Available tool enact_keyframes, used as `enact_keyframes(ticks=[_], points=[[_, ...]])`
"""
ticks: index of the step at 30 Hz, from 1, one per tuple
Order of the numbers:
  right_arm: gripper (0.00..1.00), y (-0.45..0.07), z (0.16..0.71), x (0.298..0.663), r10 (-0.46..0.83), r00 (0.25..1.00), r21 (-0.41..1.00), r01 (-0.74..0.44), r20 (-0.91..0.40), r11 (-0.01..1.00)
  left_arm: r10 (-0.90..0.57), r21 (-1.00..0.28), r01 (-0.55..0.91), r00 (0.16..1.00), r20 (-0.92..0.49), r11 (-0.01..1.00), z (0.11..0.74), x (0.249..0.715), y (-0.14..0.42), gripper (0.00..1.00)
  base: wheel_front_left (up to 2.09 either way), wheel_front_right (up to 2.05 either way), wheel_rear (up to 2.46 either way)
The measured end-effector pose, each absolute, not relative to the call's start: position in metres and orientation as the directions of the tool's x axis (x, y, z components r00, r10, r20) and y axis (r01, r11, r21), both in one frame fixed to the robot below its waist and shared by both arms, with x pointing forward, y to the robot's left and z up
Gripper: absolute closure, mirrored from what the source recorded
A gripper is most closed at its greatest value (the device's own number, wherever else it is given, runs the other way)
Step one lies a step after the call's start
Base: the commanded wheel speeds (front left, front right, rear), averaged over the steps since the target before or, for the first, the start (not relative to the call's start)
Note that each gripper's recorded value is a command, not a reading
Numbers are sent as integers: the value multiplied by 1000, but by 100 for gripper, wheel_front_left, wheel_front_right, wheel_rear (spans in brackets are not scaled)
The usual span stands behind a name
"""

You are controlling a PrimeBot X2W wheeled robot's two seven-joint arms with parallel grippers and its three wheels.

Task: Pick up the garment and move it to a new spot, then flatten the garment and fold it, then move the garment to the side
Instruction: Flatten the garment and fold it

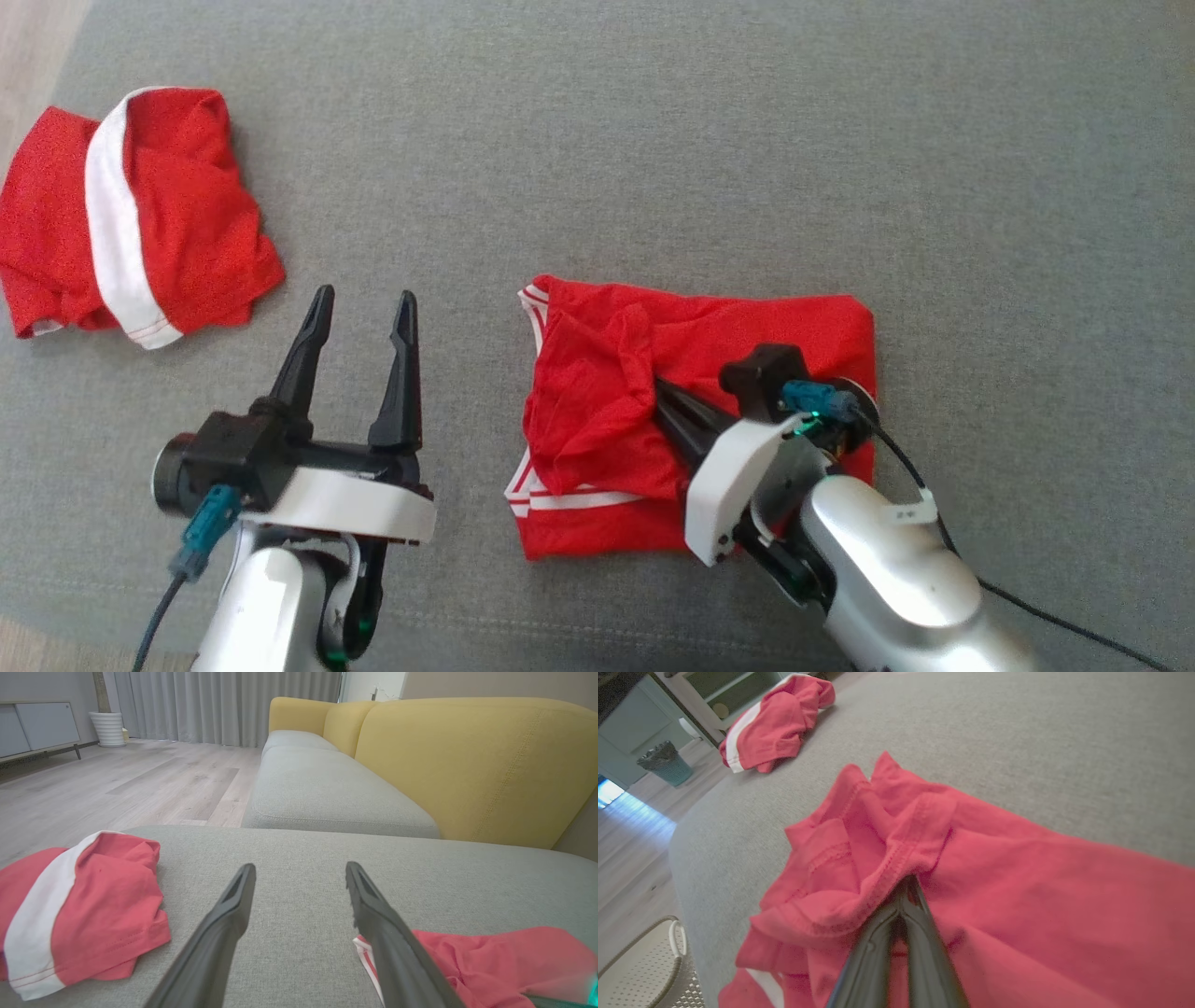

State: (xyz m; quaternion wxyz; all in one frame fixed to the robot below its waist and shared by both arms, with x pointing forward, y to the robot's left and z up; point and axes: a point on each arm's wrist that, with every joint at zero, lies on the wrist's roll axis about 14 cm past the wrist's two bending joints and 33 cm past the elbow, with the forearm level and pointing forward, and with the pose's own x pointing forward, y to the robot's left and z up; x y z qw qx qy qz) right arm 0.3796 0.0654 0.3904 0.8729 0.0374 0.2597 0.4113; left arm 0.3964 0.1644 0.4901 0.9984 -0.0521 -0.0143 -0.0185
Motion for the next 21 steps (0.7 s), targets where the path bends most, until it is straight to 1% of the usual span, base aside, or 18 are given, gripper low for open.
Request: enact_keyframes(ticks=[5,10,13,19,21], points=[[100,82,402,383,777,504,294,-730,-377,617,-31,-107,34,999,29,994,490,395,166,0,0,0,0],[100,103,408,370,825,437,321,-772,-359,549,-27,-112,30,999,28,993,490,393,167,0,0,0,0],[100,107,405,369,834,418,326,-781,-361,533,-22,-114,24,999,25,993,489,392,168,0,0,0,0],[100,119,421,374,863,415,331,-802,-288,497,-19,-109,20,1000,18,994,487,391,169,0,0,0,0],[100,124,436,377,877,426,330,-814,-224,479,-20,-109,22,1000,18,994,487,392,168,0,0,0,0]])
